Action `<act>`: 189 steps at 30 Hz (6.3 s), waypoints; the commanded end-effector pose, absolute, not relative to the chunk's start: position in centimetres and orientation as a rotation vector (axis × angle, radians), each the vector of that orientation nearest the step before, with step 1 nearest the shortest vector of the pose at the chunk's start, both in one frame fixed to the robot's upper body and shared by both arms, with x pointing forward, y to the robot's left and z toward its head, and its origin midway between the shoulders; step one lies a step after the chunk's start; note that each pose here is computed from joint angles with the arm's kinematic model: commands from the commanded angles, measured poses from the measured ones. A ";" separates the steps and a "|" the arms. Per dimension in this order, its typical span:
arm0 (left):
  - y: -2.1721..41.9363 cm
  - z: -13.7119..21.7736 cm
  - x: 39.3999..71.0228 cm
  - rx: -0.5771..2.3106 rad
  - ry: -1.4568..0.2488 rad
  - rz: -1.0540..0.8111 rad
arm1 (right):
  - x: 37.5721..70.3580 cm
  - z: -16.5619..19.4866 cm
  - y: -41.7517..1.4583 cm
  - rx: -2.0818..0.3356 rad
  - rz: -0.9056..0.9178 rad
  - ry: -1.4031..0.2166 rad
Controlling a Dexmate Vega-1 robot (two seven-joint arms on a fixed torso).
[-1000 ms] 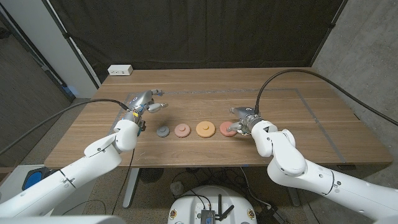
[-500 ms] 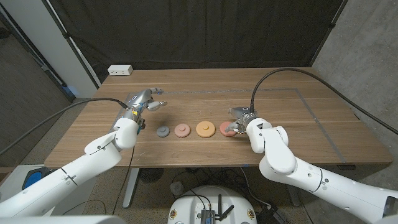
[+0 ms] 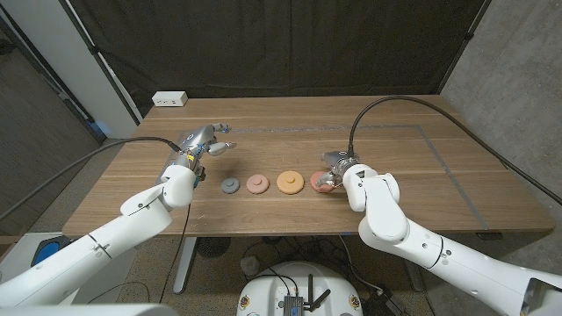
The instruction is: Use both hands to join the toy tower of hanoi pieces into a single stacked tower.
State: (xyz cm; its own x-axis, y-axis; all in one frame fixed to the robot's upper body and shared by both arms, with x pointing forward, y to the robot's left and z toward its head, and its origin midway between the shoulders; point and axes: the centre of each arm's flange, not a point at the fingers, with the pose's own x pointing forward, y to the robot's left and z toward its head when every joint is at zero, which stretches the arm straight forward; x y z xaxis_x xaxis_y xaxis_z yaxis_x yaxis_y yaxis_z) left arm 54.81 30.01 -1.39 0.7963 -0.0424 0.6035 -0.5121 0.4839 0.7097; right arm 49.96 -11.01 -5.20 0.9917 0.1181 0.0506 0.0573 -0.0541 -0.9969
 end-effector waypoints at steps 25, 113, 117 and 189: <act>29.9 -1.5 55.4 1.046 -0.599 0.286 | 51.3 -6.5 -10.6 -1.657 0.058 -0.044; 30.0 -1.9 55.7 1.029 -0.593 0.284 | 51.0 -5.5 -11.6 -1.641 0.039 -0.162; 30.0 -1.9 55.7 1.028 -0.594 0.283 | 50.6 -5.2 -11.5 -1.645 0.041 -0.179; 31.7 -2.7 55.7 1.002 -0.641 0.255 | 50.0 -2.9 -6.3 -1.770 0.251 -0.412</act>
